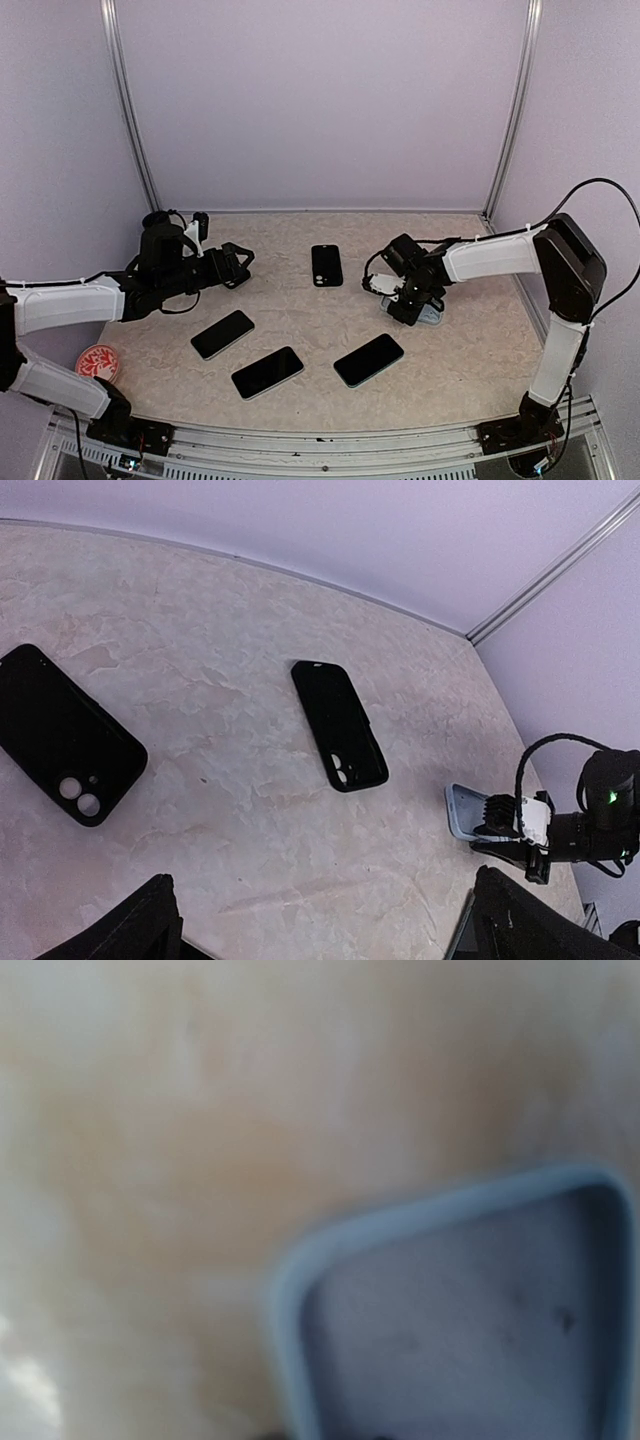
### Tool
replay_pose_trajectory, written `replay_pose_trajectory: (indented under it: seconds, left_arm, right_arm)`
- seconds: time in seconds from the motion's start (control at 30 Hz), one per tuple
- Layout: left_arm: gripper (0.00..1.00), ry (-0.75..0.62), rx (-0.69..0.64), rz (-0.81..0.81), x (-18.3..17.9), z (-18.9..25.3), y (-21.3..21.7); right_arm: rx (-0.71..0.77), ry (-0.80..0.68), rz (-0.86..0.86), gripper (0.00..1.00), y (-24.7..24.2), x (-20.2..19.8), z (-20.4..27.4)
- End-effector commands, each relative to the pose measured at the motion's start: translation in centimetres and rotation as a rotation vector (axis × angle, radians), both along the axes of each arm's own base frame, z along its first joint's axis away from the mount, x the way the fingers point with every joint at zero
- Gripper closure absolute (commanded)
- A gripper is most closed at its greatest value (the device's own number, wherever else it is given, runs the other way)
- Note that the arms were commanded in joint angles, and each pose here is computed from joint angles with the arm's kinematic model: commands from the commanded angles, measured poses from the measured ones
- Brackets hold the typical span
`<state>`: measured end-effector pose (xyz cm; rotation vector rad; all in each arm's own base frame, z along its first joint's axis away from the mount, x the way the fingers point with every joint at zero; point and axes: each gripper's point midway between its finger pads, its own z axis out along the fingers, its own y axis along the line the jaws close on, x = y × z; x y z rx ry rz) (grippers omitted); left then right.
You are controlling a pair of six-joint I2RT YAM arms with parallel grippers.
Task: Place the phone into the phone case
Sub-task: Move the phone case to the center of the board, then move the phone to the center of the board.
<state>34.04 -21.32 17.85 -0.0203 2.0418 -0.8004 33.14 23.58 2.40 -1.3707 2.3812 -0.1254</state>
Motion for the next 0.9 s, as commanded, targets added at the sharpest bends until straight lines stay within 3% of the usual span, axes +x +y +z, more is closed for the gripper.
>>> replay_pose_trajectory:
  seconds: [0.0, 0.17, 0.4, 0.87]
  left_arm:
    - [0.01, -0.038, -0.029, -0.022, 0.4, 1.6, -0.9]
    - [0.01, -0.037, -0.028, -0.026, 0.5, 1.7, -1.1]
    - [0.01, -0.037, -0.031, -0.026, 0.7, 1.7, -1.3]
    - [0.01, -0.043, -0.037, -0.044, 1.1, 2.5, -2.4]
  right_arm:
    - [-0.086, -0.021, -0.064, 0.65, -2.1, -0.6, 0.5]
    - [-0.117, -0.076, -0.16, 0.39, -3.7, -0.4, 1.8]
    - [-0.151, -0.137, -0.305, 0.19, -6.5, -1.0, 2.6]
    - [-0.266, -0.149, -0.472, 0.08, -10.6, -1.8, 0.5]
